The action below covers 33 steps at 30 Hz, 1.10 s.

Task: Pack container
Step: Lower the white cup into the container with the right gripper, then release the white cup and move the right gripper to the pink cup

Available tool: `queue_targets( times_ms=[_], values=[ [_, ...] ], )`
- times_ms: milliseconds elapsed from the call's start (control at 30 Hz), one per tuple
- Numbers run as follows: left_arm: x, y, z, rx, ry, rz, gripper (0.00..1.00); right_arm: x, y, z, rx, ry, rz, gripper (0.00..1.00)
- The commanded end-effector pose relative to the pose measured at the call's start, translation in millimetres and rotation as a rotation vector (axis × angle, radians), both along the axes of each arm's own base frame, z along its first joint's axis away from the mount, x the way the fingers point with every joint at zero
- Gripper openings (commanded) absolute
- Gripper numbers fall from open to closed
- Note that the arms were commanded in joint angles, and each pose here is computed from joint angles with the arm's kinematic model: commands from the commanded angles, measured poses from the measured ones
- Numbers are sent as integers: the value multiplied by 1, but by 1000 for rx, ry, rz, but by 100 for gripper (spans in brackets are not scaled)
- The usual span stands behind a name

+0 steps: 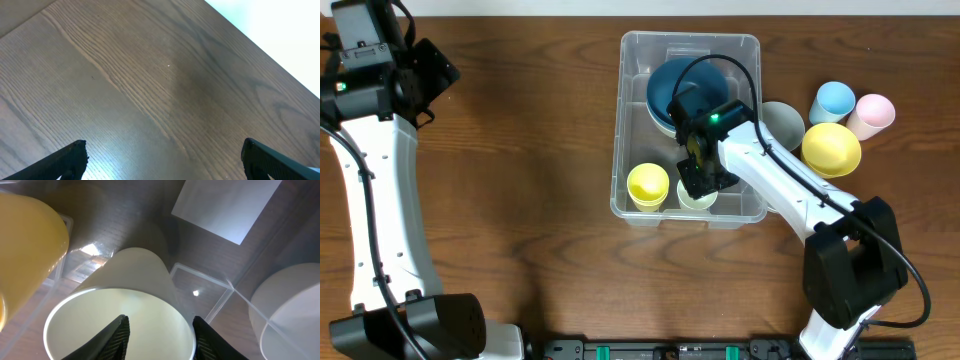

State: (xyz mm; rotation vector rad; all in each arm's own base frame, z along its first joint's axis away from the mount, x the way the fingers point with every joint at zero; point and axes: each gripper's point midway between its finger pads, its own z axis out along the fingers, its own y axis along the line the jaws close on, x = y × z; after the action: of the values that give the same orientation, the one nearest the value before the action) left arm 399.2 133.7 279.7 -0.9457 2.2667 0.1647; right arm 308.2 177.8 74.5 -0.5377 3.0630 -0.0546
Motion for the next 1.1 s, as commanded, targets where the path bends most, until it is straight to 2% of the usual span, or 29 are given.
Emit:
queue_targets(
  times_ms=[0,733,1067],
  values=[
    [-2,3,4,18,-1,0,98,-3,1,-4,-3,13,21,42],
    [-2,3,4,18,0,0,98,1,3,-4,7,-3,22,42],
    [-2,3,4,18,0,0,98,22,-8,-3,0,-65,-11,45]
  ],
)
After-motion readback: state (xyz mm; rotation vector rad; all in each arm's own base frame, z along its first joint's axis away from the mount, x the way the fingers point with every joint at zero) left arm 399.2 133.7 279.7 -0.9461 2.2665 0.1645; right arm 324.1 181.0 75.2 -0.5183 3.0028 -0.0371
